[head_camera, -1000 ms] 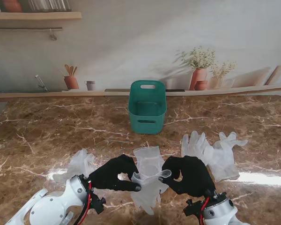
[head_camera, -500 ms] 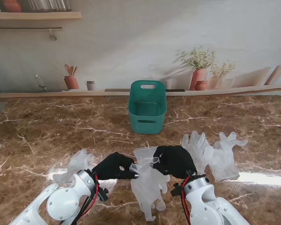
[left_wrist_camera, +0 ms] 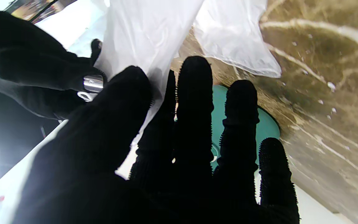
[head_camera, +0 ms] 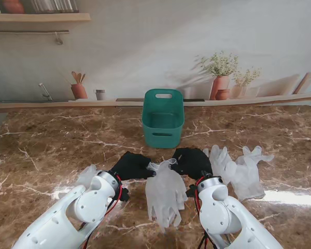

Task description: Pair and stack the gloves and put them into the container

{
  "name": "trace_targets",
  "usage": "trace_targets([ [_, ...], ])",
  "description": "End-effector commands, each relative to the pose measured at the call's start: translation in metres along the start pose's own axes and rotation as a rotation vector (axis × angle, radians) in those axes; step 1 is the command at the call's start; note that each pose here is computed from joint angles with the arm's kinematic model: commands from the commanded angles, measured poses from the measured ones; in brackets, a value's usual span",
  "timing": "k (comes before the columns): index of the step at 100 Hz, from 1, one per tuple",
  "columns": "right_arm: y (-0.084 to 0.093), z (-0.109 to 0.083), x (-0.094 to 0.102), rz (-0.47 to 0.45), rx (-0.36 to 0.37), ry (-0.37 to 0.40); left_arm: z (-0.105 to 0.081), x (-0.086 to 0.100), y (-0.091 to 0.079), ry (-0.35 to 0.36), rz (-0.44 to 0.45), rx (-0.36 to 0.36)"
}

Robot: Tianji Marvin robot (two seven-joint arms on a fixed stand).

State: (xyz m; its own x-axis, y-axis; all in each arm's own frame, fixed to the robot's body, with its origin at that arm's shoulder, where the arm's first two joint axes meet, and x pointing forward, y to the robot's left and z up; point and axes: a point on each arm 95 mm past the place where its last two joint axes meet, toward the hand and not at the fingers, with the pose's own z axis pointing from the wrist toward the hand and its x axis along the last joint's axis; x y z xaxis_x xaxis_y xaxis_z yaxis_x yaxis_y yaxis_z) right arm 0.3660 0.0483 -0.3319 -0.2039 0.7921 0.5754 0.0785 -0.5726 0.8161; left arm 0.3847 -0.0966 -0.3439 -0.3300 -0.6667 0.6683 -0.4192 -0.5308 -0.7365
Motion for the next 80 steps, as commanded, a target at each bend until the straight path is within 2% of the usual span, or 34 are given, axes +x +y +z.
trace_targets([
  [1, -0.005, 0.004, -0.007, -0.008, 0.016, -0.03, 0.009, 0.003, -0.005, 0.001, 0.013, 0.013],
  [15, -0.008, 0.012, -0.013, -0.045, 0.014, -0.046, 0.019, 0.0, -0.003, -0.046, 0.062, 0.003],
  [35, -0.012, 0.019, -0.017, -0.078, 0.023, -0.071, 0.029, -0.006, 0.005, -0.1, 0.086, -0.037],
  [80, -0.032, 0.042, -0.031, -0.203, 0.07, -0.118, 0.047, -0.015, 0.013, -0.181, 0.191, -0.087],
])
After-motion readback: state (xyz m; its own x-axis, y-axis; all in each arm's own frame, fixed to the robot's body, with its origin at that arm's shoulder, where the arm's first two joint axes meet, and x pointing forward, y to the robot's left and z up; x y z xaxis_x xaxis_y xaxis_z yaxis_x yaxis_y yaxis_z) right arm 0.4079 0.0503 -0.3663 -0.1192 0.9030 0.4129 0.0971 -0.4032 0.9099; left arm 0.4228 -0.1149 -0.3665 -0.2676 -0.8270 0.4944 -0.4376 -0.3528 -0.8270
